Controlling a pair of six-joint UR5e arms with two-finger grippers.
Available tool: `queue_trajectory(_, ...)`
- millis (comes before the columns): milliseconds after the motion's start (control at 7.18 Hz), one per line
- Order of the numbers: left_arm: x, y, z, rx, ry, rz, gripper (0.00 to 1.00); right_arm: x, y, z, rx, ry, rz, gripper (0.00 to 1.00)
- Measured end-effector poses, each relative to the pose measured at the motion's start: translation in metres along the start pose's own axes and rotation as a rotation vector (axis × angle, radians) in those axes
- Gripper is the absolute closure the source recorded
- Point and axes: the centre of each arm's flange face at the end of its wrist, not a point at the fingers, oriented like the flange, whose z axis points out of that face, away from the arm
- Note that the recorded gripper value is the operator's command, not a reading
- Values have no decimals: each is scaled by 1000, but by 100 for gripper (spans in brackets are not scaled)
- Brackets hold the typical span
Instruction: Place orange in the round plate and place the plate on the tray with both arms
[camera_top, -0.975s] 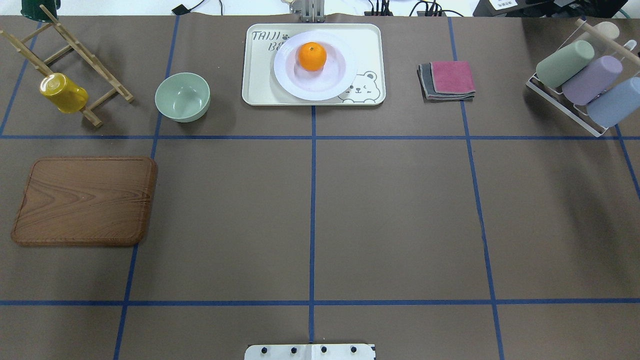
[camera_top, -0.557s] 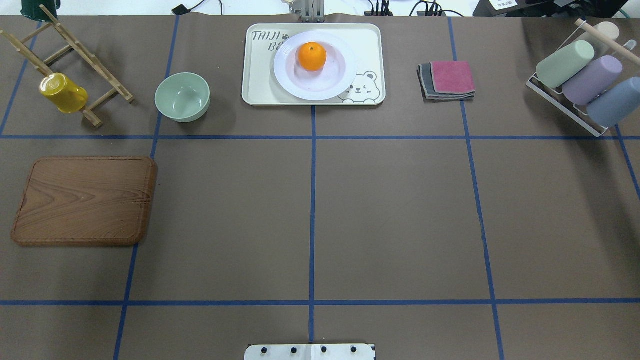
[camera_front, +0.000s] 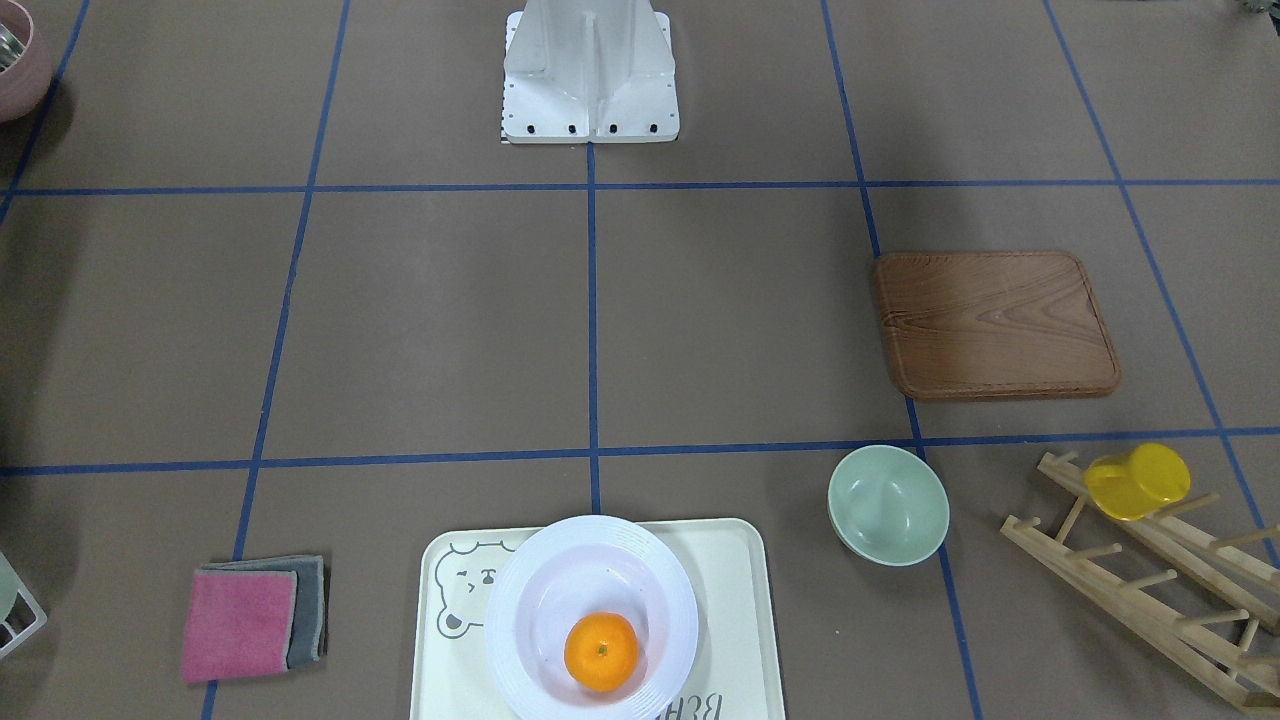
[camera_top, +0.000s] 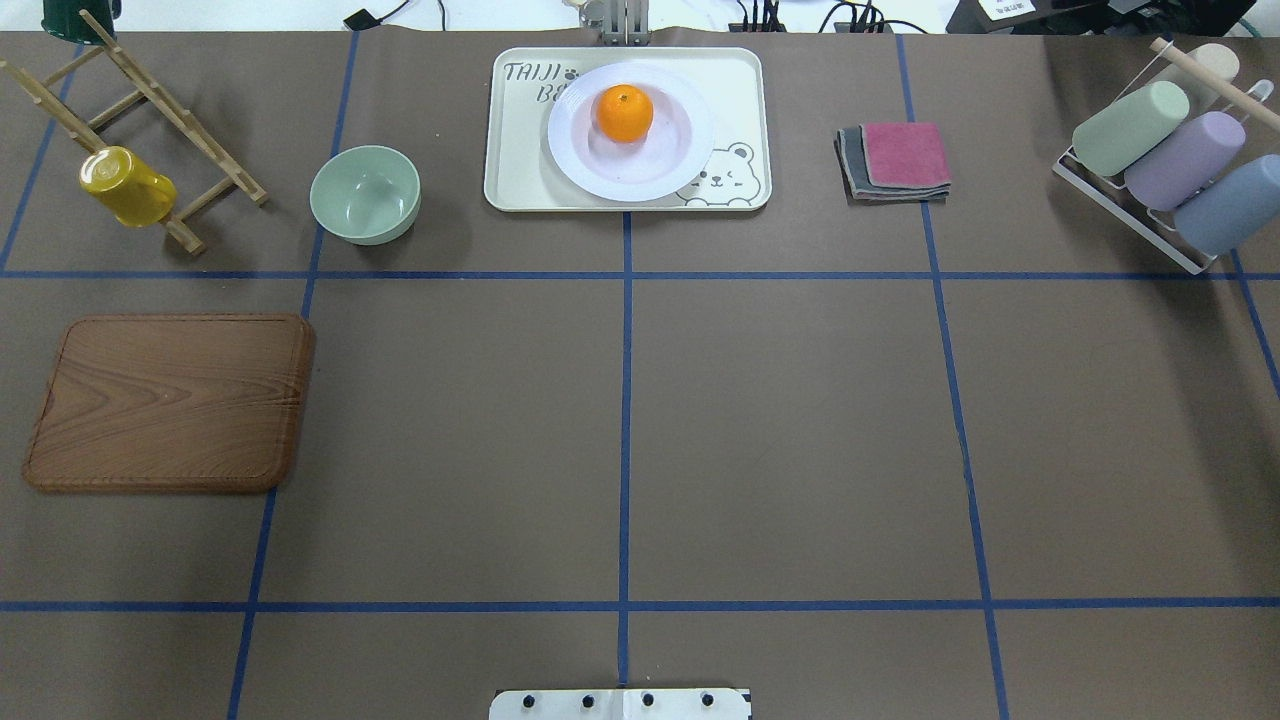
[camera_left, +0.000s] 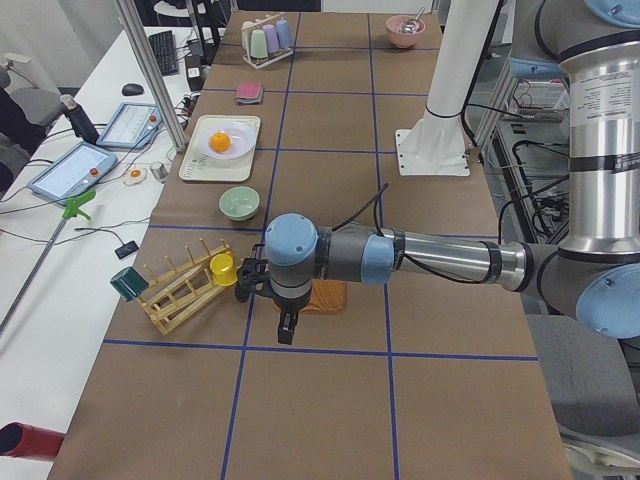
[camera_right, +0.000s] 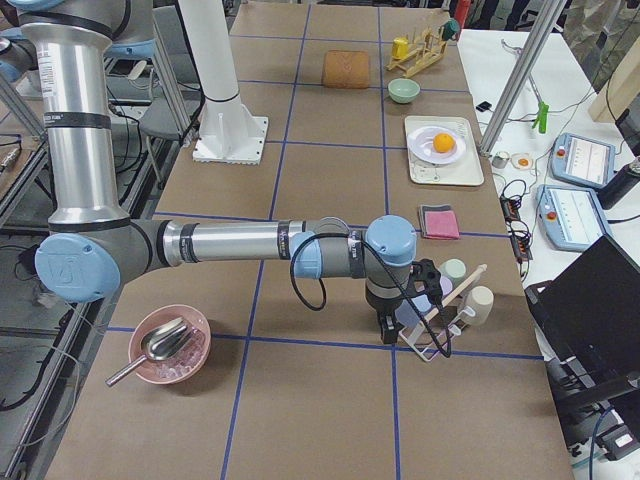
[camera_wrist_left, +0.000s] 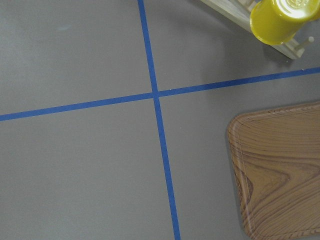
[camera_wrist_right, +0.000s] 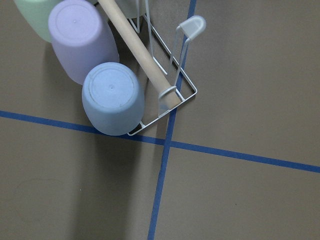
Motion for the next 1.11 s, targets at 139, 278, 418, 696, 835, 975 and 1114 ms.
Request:
queue_trajectory(139, -3, 3, 3, -7, -3, -5, 2, 0, 0, 0, 0, 0, 3, 0)
queue_trajectory(278, -4, 4, 4, -10, -5, -8, 2, 0, 0, 0, 0, -1, 5, 0)
queue_trajectory(418, -5, 5, 5, -12, -6, -10, 2, 0, -1, 0, 0, -1, 6, 0)
queue_trajectory(696, -5, 5, 5, -12, -8, -11, 2, 0, -1, 0, -1, -2, 6, 0)
queue_trajectory(835, -5, 6, 4, -11, -11, -11, 2, -1, -1, 0, 0, -2, 9, 0)
queue_trajectory(975, -6, 5, 4, -11, -19, -10, 2, -1, -1, 0, 1, -2, 14, 0)
queue_trajectory(1114, -6, 5, 3, -11, -30, -9, 2, -1, -2, -1, 1, -2, 17, 0)
